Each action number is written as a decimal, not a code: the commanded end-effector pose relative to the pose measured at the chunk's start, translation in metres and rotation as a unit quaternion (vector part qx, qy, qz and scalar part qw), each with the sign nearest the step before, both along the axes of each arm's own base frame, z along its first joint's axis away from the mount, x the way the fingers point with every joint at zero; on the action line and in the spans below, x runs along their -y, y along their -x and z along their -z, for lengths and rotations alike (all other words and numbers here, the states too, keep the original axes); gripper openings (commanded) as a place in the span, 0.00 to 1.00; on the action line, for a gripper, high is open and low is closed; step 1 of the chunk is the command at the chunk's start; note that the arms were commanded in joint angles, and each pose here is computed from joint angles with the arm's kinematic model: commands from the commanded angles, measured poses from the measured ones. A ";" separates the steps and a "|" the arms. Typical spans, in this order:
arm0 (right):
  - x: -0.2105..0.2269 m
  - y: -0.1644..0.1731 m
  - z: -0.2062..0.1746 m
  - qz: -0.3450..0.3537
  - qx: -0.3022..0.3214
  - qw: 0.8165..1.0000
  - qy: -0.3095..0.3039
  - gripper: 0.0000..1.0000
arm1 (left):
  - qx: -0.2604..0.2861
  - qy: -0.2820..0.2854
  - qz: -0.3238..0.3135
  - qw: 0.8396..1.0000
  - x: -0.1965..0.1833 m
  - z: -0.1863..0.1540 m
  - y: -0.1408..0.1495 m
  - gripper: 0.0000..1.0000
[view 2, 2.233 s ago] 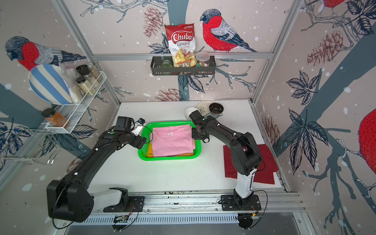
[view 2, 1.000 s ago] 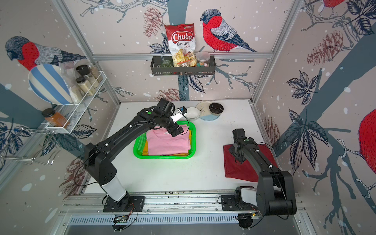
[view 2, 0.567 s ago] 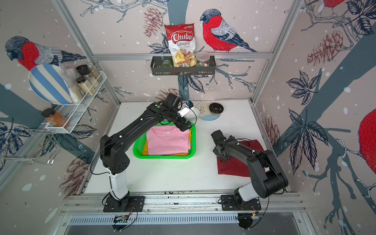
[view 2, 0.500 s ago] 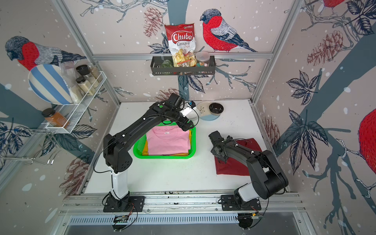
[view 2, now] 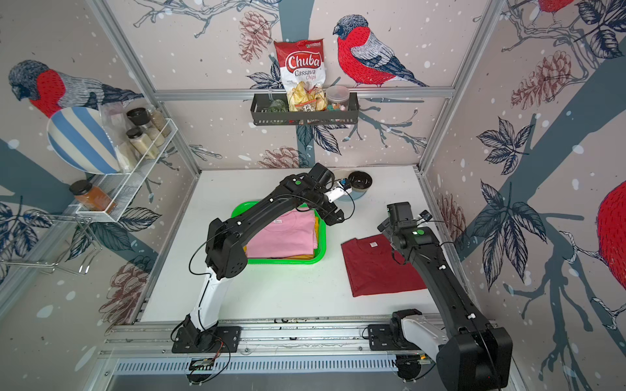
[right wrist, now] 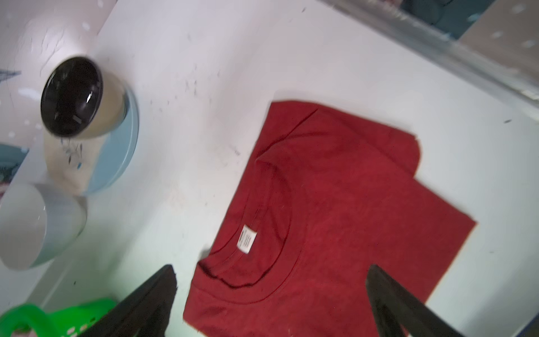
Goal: Put the folded t-shirts into the basket
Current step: Move the T-shirt to the center of the board, then pick up the T-shirt from the center of the board.
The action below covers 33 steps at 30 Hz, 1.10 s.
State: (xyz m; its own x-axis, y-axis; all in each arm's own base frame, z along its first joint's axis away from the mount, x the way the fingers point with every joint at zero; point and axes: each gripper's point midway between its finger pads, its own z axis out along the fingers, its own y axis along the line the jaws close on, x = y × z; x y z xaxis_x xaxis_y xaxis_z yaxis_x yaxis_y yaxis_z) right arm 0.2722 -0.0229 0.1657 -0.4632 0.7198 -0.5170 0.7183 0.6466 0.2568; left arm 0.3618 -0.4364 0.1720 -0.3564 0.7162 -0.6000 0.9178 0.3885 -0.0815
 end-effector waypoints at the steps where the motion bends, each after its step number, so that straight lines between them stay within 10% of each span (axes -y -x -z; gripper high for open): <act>1: 0.042 0.017 0.004 0.059 -0.032 0.998 0.002 0.99 | 0.000 -0.010 0.039 0.999 0.017 0.012 0.016 0.95; 7: 0.076 0.008 0.031 0.165 -0.073 0.982 -0.050 0.97 | 0.000 -0.048 0.082 0.995 0.035 0.054 0.027 0.95; 33: 0.052 -0.062 0.118 0.191 -0.308 0.928 -0.081 1.00 | -0.182 -0.154 0.071 0.969 0.016 0.178 0.065 0.80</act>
